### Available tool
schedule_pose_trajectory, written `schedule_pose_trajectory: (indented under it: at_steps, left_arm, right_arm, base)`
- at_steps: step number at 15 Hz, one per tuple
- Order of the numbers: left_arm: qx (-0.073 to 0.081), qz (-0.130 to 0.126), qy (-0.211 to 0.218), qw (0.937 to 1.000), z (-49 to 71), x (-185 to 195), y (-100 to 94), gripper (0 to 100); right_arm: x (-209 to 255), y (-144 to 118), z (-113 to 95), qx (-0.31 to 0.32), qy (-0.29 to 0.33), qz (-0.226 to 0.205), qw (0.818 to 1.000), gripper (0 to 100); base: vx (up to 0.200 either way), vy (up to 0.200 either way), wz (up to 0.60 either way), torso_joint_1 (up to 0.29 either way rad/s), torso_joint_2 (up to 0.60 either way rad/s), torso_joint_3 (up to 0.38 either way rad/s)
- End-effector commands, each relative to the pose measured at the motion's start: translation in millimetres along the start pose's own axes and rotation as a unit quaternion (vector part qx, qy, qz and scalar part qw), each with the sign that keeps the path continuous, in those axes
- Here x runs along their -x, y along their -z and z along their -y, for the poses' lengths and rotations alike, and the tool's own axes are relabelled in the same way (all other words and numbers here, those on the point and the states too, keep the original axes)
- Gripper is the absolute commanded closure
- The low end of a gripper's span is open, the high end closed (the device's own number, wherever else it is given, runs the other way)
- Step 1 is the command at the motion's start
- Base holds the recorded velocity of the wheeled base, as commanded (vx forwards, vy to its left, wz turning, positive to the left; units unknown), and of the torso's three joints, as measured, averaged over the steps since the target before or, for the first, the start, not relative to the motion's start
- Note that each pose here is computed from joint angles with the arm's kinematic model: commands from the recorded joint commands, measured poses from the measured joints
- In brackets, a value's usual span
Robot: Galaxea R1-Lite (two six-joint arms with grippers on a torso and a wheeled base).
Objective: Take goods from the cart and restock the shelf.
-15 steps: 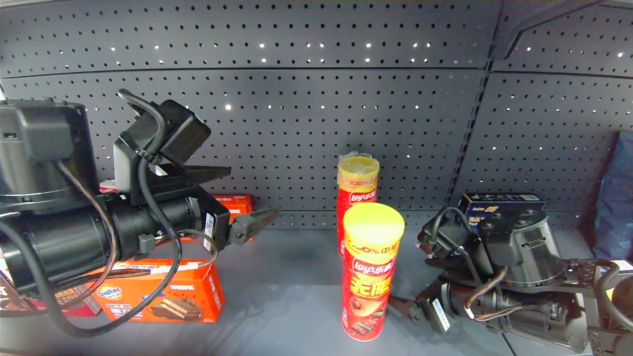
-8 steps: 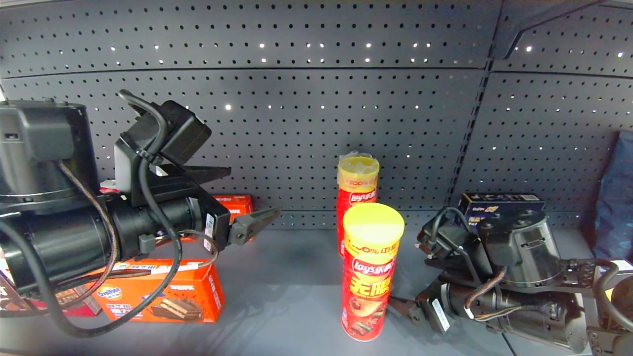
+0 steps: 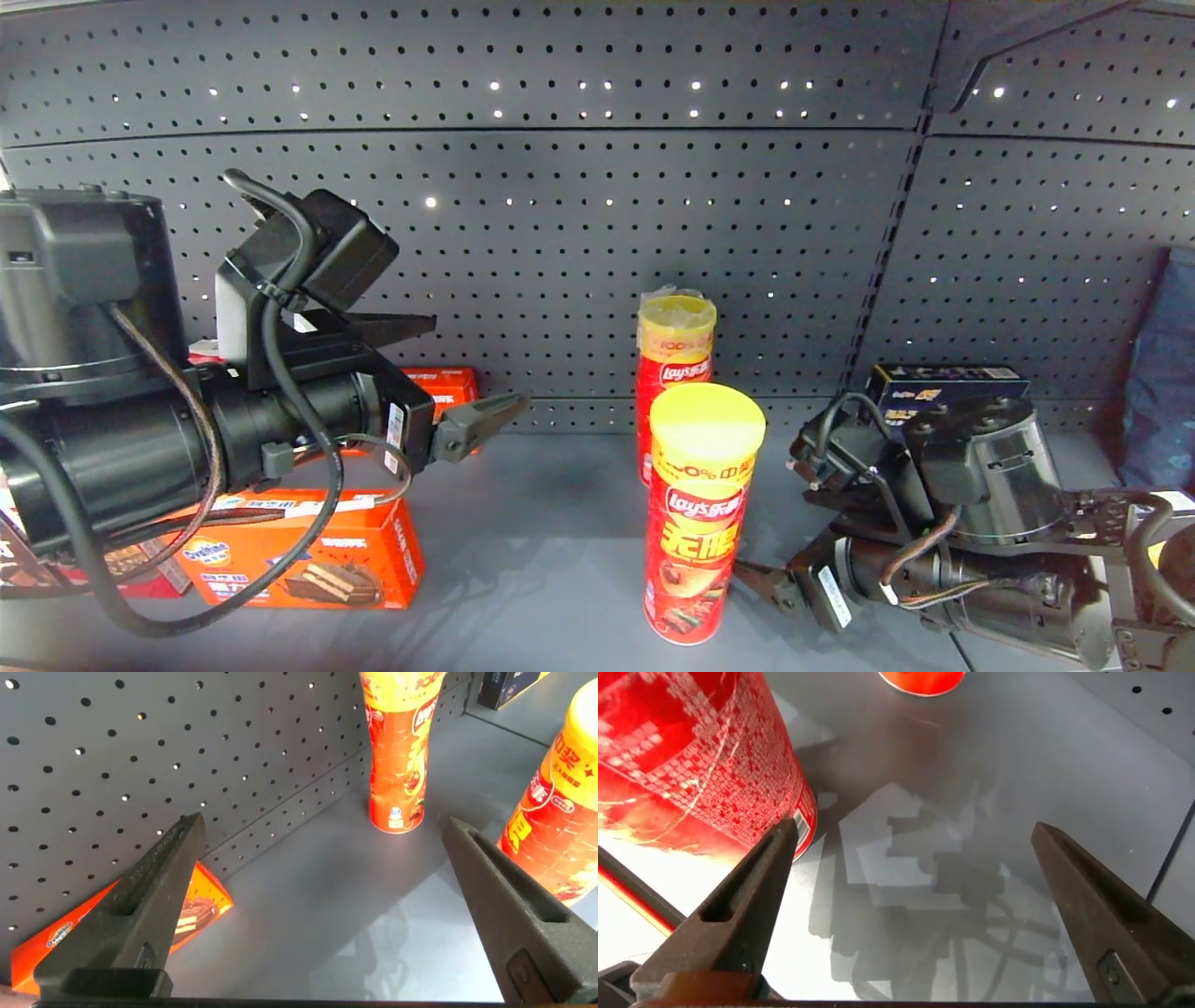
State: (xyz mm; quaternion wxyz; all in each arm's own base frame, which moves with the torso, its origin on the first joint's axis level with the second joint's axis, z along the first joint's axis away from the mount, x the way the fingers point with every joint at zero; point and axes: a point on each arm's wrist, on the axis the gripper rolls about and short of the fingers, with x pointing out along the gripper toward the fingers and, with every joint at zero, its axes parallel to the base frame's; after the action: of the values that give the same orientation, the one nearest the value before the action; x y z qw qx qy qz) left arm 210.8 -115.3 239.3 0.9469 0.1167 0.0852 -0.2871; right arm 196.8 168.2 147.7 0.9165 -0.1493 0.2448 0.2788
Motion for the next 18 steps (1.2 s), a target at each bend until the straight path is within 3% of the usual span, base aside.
schedule_pose_trajectory:
  at_steps: [1,6,7,9,11,13,14,18]
  left_arm:
    - [0.0,0.0,0.0,1.0,0.2,1,0.2,0]
    - [0.004,0.022,-0.022,0.9995,-6.0,24,-3.4,0]
    - [0.005,0.031,-0.037,0.9988,-9.3,39,-1.9,0]
    - [0.009,0.032,-0.067,0.9972,-14.7,63,10.1,0]
    - [0.014,0.038,-0.101,0.9941,-17.8,90,21.8,0]
    - [0.017,0.041,-0.123,0.9915,-15.3,110,33.3,0]
    - [0.017,0.04,-0.128,0.9908,-14.5,114,36.6,0]
    - [0.021,0.041,-0.192,0.9803,7.0,163,92.4,0]
  right_arm:
    - [18,-9,7,-0.01,0.017,0.034,0.999,0]
    - [102,-24,52,-0.069,0.132,0.163,0.975,0]
    - [132,-16,74,-0.097,0.202,0.191,0.956,0]
    - [170,11,90,-0.136,0.302,0.213,0.919,0]
    - [192,52,81,-0.159,0.367,0.211,0.892,0]
    - [193,89,64,-0.163,0.379,0.197,0.89,0]
    - [193,96,61,-0.163,0.379,0.194,0.89,0]
    - [187,165,31,-0.172,0.402,0.174,0.882,0]
  base:
    - [0.0,0.0,0.0,0.0,0.0,0.0]
    - [0.0,0.0,0.0,0.0,0.0,0.0]
    - [0.0,0.0,0.0,0.0,0.0,0.0]
    - [0.0,0.0,0.0,0.0,0.0,0.0]
    - [0.0,0.0,0.0,0.0,0.0,0.0]
    - [0.0,0.0,0.0,0.0,0.0,0.0]
    - [0.0,0.0,0.0,0.0,0.0,0.0]
    - [0.0,0.0,0.0,0.0,0.0,0.0]
